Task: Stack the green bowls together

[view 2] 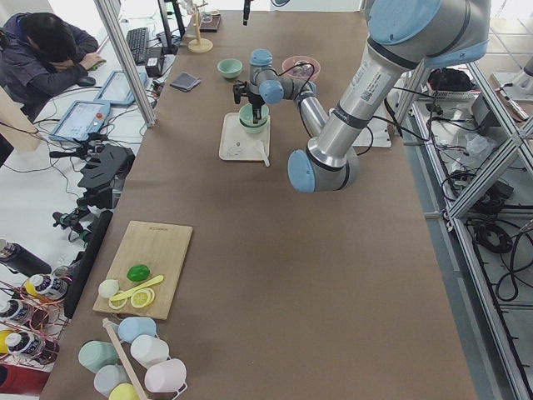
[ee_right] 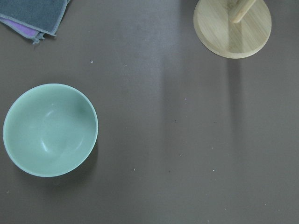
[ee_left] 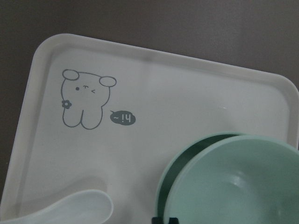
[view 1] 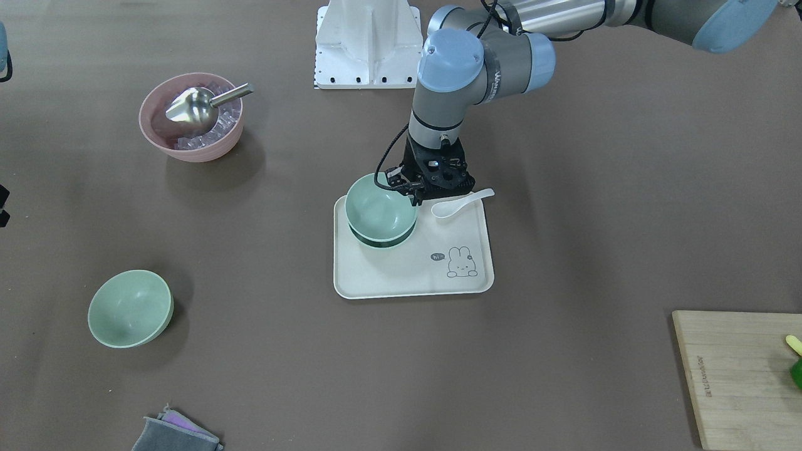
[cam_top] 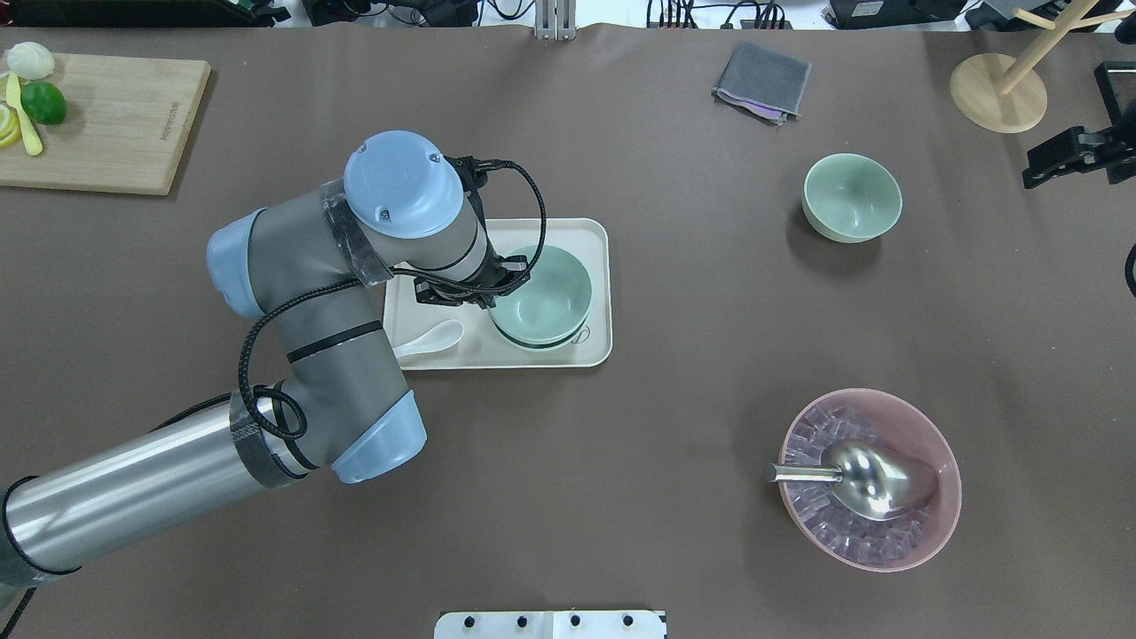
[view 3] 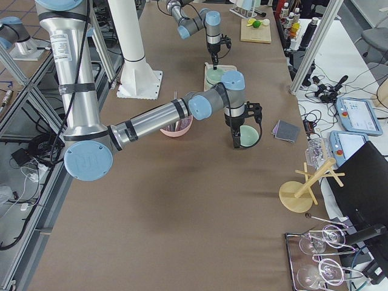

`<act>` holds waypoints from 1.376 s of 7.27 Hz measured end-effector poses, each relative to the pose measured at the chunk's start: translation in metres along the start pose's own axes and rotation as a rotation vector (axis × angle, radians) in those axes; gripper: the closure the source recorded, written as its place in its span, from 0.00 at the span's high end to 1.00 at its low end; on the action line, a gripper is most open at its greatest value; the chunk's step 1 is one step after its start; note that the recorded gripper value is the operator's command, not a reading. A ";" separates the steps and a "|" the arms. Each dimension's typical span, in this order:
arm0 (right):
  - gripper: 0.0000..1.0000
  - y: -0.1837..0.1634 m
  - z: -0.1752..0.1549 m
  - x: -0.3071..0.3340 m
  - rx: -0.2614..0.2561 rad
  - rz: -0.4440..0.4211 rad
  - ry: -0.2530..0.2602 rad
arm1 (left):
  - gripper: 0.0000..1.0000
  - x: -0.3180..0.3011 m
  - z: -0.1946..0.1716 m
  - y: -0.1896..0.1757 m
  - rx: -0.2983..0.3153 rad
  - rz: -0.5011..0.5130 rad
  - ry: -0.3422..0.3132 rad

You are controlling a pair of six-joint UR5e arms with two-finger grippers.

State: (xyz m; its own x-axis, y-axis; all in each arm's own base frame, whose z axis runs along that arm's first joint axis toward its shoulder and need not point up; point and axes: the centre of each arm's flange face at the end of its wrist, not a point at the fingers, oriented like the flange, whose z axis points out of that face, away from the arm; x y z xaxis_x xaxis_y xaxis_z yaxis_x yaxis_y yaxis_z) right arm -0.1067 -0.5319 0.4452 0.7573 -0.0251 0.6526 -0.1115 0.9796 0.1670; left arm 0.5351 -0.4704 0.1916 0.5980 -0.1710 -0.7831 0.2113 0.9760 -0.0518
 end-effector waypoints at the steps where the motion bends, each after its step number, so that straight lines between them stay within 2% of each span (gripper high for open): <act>1: 0.99 0.000 0.000 0.000 0.000 -0.001 0.001 | 0.00 0.000 0.006 -0.002 0.002 0.002 0.012; 10: 0.99 0.000 0.000 -0.001 0.001 0.001 0.001 | 0.00 -0.002 0.019 -0.005 0.001 0.005 0.017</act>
State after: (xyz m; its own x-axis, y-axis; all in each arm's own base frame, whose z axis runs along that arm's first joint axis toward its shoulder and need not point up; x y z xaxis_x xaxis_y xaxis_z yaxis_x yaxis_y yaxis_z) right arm -0.1076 -0.5322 0.4446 0.7579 -0.0239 0.6520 -0.1129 0.9795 0.1671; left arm 0.5472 -0.4770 0.2050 0.5857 -0.1641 -0.7937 0.2094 0.9767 -0.0474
